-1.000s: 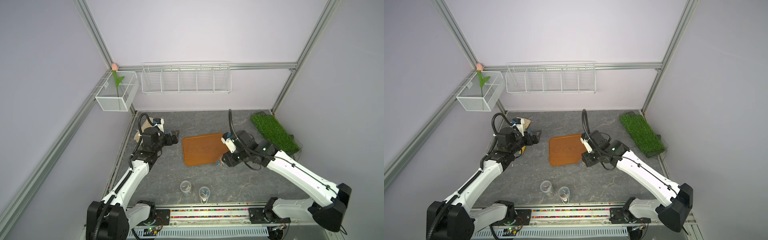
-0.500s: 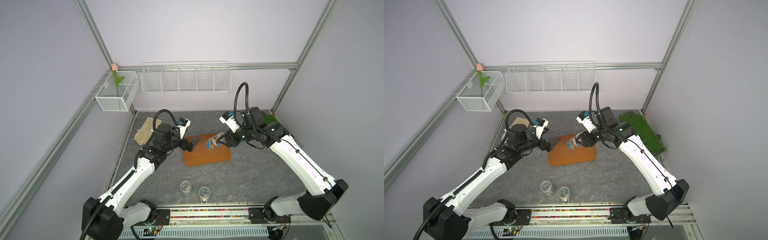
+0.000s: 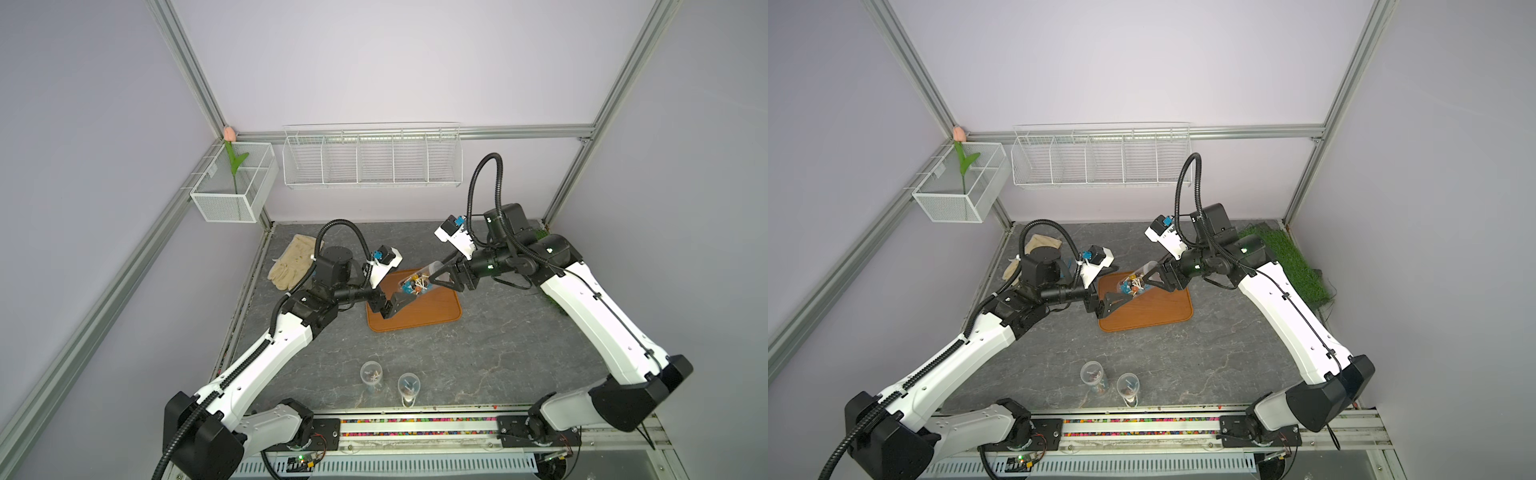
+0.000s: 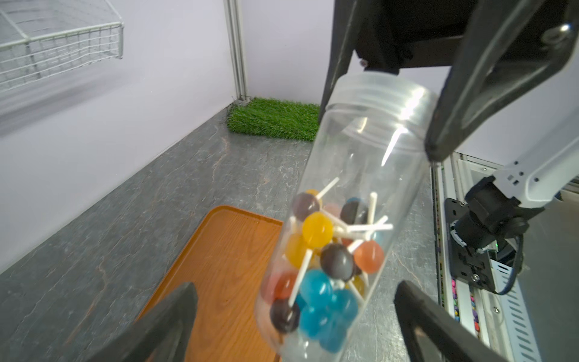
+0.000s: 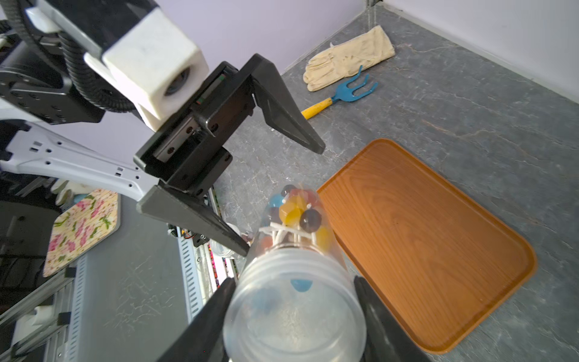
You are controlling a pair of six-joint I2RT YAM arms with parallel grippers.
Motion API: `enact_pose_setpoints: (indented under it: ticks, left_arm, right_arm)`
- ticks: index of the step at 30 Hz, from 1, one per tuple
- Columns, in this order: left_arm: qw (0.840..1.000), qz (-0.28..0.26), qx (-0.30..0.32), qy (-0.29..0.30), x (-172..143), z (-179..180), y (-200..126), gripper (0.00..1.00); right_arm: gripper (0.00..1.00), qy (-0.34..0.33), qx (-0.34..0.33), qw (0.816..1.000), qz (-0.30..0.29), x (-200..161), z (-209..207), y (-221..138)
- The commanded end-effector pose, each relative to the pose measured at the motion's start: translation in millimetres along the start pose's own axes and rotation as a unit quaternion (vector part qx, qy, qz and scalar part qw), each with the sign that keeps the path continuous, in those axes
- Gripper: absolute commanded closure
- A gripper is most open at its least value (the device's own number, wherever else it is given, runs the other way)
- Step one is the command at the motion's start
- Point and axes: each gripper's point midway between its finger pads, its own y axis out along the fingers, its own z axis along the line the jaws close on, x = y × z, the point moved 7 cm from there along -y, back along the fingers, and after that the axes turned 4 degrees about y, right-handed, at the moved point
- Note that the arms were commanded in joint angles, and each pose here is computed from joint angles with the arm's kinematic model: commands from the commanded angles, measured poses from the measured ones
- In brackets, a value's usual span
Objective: Pour the candies out of the jar
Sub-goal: Pick up the jar from the center of the board.
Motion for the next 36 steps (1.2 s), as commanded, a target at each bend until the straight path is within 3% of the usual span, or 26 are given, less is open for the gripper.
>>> enact_pose_setpoints:
  ticks: [1, 11, 24, 30, 32, 34, 35, 36]
  left_arm:
    - [0.998, -0.019, -0.042, 0.033, 13, -8, 1, 0.00]
    - [0.996, -0.015, -0.075, 0.045, 11, -11, 15, 0.12]
    - [0.994, -0.017, -0.092, 0.052, 14, -27, 29, 0.50]
    - [0.994, -0.024, -0.085, 0.059, 21, -31, 30, 0.61]
    - [0.995, -0.027, -0.077, 0.057, 21, -30, 30, 0.64]
    - [0.996, -0.034, -0.064, 0.054, 21, -29, 29, 0.65]
    - [0.997, -0.037, -0.057, 0.048, 21, -28, 29, 0.65]
    - [0.997, -0.042, -0.047, 0.038, 21, -26, 29, 0.64]
  right_arm:
    - [0.51, -0.027, 0.051, 0.998, -0.001, 4, 14, -6]
    - [0.52, -0.034, 0.073, 0.997, -0.008, 9, 18, -6]
    - [0.53, -0.036, 0.088, 0.995, 0.004, 9, 18, -2]
    - [0.52, -0.042, 0.088, 0.995, -0.004, 12, 21, -6]
    - [0.43, -0.041, 0.087, 0.995, -0.007, 12, 21, -7]
    - [0.10, -0.042, 0.080, 0.996, -0.021, 15, 23, -11]
    - [0.03, -0.043, 0.081, 0.995, -0.033, 16, 25, -15]
    - [0.01, -0.053, 0.081, 0.993, -0.063, 23, 28, -22]
